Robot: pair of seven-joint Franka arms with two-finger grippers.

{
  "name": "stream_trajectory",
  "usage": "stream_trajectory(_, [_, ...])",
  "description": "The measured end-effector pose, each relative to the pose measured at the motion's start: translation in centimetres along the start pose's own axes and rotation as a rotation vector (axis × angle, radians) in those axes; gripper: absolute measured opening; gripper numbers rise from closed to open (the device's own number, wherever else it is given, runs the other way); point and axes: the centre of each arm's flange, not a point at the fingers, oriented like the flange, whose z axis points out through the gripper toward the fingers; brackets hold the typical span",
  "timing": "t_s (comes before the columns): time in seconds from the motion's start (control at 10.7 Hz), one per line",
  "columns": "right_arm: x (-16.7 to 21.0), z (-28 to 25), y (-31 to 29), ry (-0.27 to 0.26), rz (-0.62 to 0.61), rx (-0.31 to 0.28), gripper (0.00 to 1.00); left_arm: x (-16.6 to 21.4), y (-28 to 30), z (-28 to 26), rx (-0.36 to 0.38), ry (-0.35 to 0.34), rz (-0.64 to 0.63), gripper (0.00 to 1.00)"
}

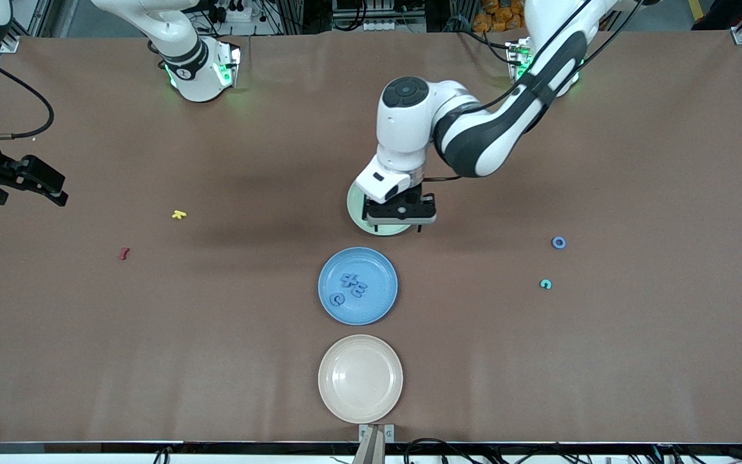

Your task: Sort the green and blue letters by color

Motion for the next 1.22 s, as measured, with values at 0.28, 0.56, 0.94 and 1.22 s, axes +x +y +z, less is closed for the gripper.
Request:
stream_trajectory(0.28, [0.7, 1.8, -0.2, -0.011, 0.007, 0.031, 1.00, 4.0, -4.3, -4.9, 0.090, 0.056, 0.024, 1.00])
stream_trajectory(0.56, [0.5, 3.7, -0.2, -0.052, 0.001, 0.040, 1.00, 6.9, -6.1, -9.3, 0.111, 0.059, -0.037, 1.00])
stream_trajectory(0.94, [0.2, 3.7, -0.6, -0.067, -0.004, 0.051, 1.00, 12.6, -15.2, -14.4, 0.027, -0.037, 0.047, 1.00])
stream_trajectory(1.22, [-0.9, 2.2, -0.5, -0.099, -0.005, 0.051, 1.00, 14.6, -22.3, -17.4, 0.004, -0.086, 0.083, 1.00])
